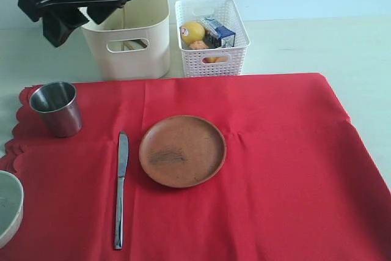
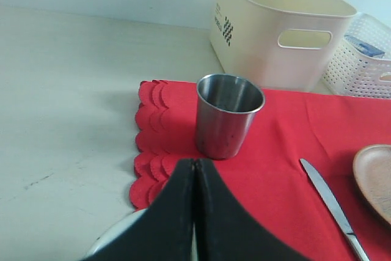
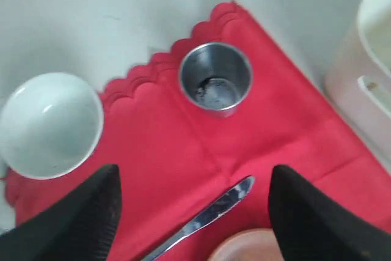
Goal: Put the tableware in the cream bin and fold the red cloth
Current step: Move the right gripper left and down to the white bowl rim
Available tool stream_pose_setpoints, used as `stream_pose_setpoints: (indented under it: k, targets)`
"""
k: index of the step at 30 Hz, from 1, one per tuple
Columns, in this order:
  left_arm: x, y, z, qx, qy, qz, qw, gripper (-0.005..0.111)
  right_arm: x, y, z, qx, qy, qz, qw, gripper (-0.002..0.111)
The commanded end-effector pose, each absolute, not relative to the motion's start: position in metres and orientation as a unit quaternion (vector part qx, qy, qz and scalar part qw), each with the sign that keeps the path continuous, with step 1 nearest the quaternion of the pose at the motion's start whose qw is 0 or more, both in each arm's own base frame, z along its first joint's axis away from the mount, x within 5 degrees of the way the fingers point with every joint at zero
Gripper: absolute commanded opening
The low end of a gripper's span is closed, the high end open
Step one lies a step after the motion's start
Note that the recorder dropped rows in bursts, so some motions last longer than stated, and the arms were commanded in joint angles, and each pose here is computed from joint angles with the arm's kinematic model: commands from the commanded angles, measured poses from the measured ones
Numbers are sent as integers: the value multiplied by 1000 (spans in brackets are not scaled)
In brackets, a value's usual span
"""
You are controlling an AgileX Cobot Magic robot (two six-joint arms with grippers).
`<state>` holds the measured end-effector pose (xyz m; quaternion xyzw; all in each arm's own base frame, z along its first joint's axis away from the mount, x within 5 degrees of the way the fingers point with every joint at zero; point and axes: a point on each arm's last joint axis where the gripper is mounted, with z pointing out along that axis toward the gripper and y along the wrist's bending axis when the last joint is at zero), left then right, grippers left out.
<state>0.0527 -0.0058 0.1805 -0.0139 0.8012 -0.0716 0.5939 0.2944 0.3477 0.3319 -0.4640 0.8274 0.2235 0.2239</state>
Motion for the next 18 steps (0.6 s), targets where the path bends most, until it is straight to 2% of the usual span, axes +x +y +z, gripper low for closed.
stream_pose_setpoints:
  k: [1,6,18]
  targets:
    - [53,-6,180,-18,798,-76,598,0,281,351,331,-487,807,273,190,65]
    - [53,-6,180,-18,798,-76,598,0,276,354,312,-491,801,301,161,64]
    - [53,-6,180,-18,798,-76,598,0,276,359,268,-477,801,326,159,64]
